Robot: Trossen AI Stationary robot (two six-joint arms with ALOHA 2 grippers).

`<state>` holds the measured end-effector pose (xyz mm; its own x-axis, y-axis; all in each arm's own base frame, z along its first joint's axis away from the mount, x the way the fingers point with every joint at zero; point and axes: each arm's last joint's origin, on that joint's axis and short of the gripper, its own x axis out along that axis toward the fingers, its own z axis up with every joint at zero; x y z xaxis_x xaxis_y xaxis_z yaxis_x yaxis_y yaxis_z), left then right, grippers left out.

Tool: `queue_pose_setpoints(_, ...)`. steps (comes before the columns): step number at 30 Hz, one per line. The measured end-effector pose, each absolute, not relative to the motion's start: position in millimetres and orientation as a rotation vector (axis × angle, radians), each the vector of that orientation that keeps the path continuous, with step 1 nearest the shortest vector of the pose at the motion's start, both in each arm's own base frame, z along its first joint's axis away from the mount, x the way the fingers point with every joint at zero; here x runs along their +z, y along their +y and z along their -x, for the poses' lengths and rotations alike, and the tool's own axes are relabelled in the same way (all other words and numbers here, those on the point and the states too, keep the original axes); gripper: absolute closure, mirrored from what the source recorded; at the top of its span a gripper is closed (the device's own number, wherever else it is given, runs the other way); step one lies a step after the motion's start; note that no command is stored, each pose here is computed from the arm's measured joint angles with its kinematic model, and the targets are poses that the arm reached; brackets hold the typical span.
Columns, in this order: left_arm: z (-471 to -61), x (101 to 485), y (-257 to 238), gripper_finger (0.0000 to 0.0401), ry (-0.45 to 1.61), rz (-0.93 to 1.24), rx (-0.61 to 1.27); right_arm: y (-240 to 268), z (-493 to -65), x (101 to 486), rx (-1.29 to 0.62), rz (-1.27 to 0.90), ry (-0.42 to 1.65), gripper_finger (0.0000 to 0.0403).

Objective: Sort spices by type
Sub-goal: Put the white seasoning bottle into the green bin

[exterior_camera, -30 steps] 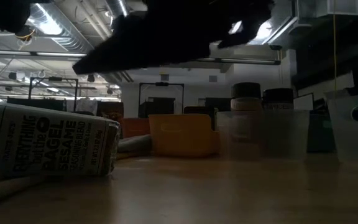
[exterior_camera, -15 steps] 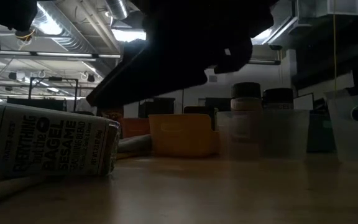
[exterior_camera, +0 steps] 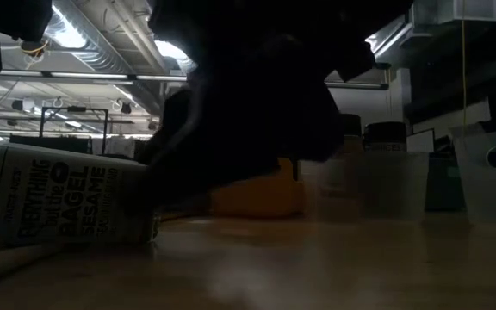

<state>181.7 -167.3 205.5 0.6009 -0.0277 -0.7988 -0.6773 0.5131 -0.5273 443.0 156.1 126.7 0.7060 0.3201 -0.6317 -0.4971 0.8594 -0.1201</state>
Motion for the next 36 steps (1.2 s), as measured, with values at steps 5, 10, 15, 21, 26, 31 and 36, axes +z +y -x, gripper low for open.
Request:
queue_pose_setpoints(5, -182, 206, -167, 0.0148, 0.850, 0.924, 0.437, 156, -445, 129, 0.458, 0.288, 0.616, 0.0172)
queue_pose_setpoints(10, -182, 206, -167, 0.0148, 0.853, 0.884, 0.419, 156, -445, 129, 0.458, 0.287, 0.616, 0.0204)
queue_pose_setpoints(15, -183, 206, -166, 0.0148, 0.820, 0.853, 0.417, 156, -444, 130, 0.458, 0.286, 0.615, 0.0204)
queue_pose_setpoints(21, -188, 211, -170, 0.0148, 0.739, 0.736, 0.324, 155, -443, 140, 0.439, 0.234, 0.623, 0.0201)
queue_pose_setpoints(26, -191, 215, -174, 0.0148, 0.704, 0.636, 0.244, 154, -443, 149, 0.435, 0.229, 0.603, 0.0202)
queue_pose_setpoints(31, -189, 216, -178, 0.0148, 0.702, 0.552, 0.181, 151, -441, 161, 0.393, 0.191, 0.599, 0.0200)
queue_pose_setpoints(36, -185, 217, -182, 0.0148, 0.707, 0.484, 0.141, 147, -447, 183, 0.345, 0.171, 0.604, 0.0201)
